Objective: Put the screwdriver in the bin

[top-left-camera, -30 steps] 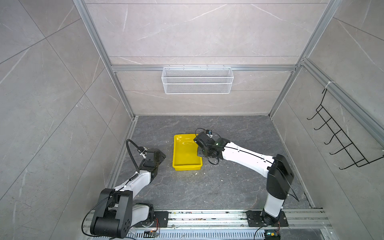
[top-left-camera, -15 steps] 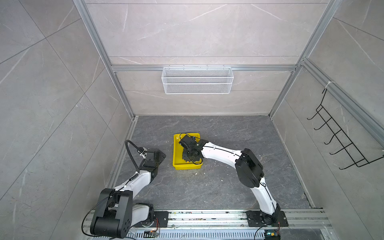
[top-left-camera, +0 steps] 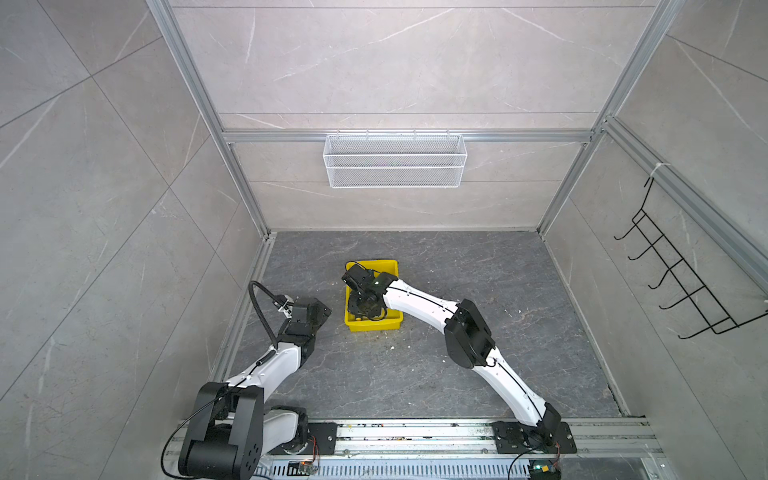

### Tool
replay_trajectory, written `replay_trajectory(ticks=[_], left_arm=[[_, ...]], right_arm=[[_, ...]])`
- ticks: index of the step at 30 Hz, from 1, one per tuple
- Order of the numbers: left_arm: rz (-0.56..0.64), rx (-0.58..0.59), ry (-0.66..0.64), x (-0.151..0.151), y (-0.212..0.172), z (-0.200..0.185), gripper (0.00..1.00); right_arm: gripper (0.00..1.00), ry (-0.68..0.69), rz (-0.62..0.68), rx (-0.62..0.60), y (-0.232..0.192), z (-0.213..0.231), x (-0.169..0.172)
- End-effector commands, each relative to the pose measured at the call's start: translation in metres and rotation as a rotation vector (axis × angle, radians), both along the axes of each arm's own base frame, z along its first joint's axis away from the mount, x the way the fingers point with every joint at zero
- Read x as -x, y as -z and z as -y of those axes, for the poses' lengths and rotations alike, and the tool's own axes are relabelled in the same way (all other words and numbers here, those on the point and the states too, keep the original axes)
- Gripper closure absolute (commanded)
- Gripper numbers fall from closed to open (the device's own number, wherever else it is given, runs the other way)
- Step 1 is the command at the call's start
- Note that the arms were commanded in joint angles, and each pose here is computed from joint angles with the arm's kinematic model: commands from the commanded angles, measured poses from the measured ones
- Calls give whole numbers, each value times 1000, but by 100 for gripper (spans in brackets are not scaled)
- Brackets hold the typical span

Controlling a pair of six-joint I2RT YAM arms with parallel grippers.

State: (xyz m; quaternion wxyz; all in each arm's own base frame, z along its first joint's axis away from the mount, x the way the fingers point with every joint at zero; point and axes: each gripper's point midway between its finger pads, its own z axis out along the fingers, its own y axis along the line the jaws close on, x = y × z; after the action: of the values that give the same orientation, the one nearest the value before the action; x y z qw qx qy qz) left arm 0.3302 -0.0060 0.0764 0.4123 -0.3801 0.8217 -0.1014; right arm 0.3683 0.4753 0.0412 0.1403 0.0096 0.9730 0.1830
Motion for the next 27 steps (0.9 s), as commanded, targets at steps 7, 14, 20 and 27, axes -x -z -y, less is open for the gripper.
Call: replay_trajectory(ticks=[7,14,20,27], left_arm=[[10,-15,-2,-7,-7,-2,11],[16,-18,-31,-2,-4,-7,9],[-1,-28,1,-7,-6,-3,8],[-4,-27,4,-7,-5,-3,7]], right_arm=[[55,-33,17,-71,-57,-7,-3],[55,-82,123,2,-133,44,19],[51,26,286,48,-180,133,46],[47,192,442,215,-186,258,85]])
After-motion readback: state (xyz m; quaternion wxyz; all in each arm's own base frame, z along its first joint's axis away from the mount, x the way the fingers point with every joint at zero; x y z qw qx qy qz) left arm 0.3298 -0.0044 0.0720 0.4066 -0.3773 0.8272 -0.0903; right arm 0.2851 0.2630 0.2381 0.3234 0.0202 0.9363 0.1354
